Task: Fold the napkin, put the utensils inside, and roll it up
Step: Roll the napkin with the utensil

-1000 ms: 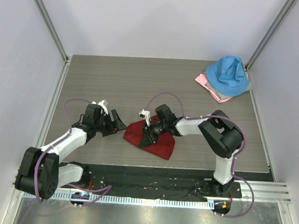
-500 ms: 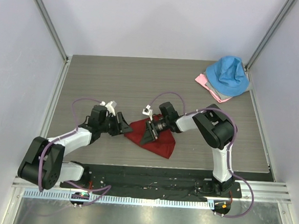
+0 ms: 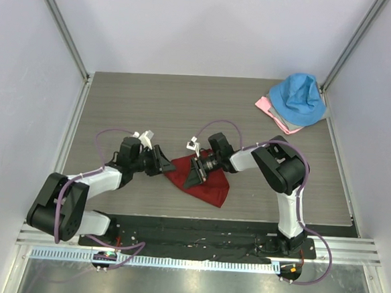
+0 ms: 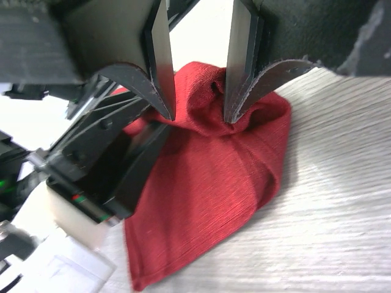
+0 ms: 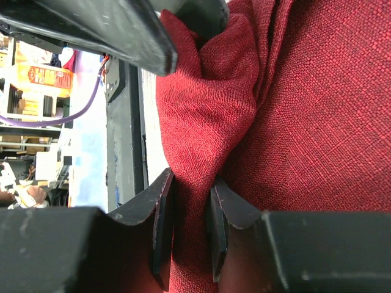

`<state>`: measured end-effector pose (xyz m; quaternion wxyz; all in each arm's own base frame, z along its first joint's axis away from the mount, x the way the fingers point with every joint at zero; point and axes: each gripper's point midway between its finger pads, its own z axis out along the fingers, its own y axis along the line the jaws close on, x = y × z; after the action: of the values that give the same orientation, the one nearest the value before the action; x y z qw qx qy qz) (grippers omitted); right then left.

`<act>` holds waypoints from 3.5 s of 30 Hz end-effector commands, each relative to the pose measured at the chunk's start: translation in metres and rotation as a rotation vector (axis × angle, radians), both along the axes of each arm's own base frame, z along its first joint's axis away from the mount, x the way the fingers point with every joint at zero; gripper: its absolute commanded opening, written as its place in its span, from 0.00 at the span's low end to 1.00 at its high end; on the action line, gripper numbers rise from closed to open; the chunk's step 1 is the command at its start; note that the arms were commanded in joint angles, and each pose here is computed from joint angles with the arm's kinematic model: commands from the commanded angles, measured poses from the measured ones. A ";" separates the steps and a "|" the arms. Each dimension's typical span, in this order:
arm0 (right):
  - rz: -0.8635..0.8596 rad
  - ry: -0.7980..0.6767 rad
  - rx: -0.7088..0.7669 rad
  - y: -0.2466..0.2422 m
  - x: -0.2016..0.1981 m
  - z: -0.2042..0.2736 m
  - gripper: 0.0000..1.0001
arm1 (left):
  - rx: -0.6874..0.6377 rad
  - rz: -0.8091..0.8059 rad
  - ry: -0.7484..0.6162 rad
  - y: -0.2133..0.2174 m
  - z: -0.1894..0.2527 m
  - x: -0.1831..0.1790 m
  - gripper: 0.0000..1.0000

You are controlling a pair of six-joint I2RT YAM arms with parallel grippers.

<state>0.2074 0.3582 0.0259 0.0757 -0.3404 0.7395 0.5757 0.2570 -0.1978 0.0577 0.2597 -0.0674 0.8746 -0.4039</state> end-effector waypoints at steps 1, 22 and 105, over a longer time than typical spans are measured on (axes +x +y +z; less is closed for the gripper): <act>-0.045 -0.055 -0.039 0.001 0.017 -0.012 0.29 | -0.112 0.022 -0.081 -0.013 0.026 0.015 0.42; -0.044 -0.050 -0.071 -0.002 0.017 -0.019 0.27 | 0.121 0.081 -0.111 0.024 0.015 0.003 0.61; 0.116 -0.496 -0.476 -0.006 -0.029 -0.003 0.34 | 0.223 0.130 0.028 0.045 0.020 0.013 0.75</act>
<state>0.2197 0.3512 0.0240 0.2608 -0.5258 0.7871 0.1897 0.2651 -0.1730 0.0689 0.2312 -0.0979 0.9131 -0.3214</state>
